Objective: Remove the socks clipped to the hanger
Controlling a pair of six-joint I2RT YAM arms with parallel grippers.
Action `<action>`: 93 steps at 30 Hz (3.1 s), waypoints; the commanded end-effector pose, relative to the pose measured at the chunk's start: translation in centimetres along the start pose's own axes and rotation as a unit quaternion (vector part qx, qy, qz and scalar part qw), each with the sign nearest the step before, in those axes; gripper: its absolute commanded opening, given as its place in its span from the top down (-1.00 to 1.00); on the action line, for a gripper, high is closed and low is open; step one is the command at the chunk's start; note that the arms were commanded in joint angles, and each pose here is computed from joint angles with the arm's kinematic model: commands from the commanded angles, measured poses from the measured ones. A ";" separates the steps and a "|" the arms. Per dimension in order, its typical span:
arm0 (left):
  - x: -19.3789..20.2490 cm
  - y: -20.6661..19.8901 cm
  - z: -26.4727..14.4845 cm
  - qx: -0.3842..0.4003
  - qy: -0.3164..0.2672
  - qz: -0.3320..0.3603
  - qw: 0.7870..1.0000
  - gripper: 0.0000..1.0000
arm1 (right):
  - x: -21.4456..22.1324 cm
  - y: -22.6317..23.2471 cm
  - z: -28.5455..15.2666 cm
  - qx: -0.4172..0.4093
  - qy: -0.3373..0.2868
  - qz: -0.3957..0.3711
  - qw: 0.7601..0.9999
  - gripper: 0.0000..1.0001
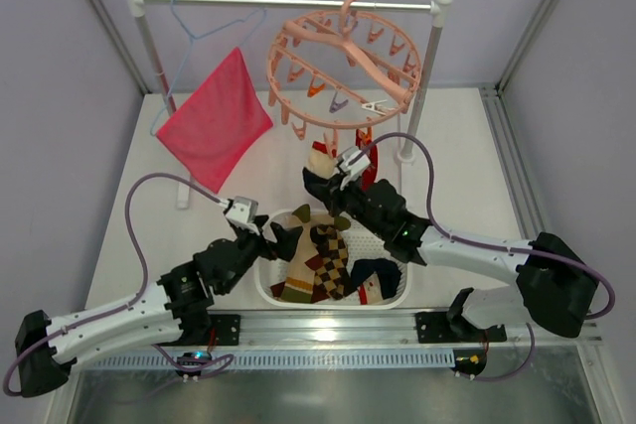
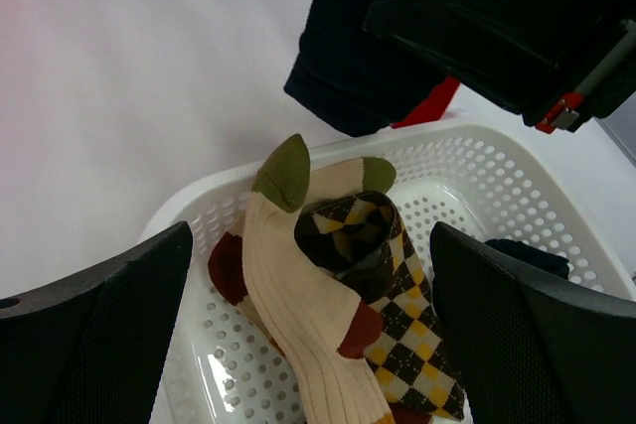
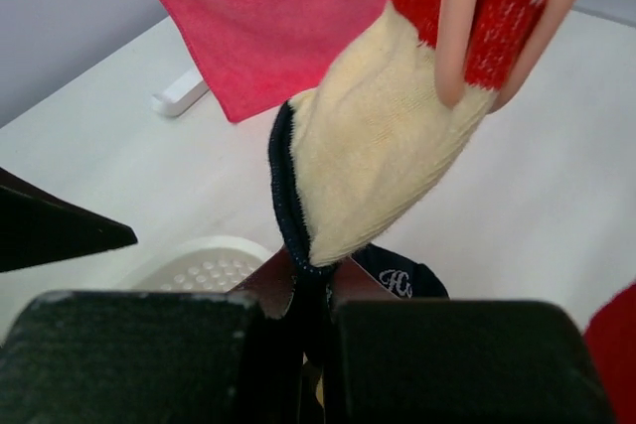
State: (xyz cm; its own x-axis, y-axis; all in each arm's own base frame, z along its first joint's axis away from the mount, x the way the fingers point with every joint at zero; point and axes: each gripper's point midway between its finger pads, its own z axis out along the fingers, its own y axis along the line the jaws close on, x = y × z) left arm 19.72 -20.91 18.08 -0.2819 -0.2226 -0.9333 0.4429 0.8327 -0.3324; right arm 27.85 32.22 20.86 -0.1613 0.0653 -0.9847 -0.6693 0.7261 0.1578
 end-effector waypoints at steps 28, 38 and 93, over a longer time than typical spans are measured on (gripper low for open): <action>-1.9 -2.2 5.8 -0.021 -0.108 0.010 0.994 -0.99 | -7.0 3.8 1.4 0.001 -0.063 0.123 0.990 0.92; -1.7 -2.3 7.3 -0.034 -0.129 0.025 0.991 -0.99 | -6.7 4.5 0.8 -0.003 -0.049 0.129 0.990 0.92; -0.4 -0.4 6.2 -0.078 -0.118 0.021 0.990 0.99 | -6.8 1.5 -5.8 0.043 -0.016 0.082 0.996 -0.72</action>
State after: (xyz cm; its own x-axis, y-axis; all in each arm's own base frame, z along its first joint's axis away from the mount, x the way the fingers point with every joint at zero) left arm 25.37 -24.98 17.26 -0.0435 -0.2511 -0.9670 0.3271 0.9110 -0.2513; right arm 23.84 30.79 27.31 -0.2813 0.2155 -0.9351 -0.5957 0.7247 0.3462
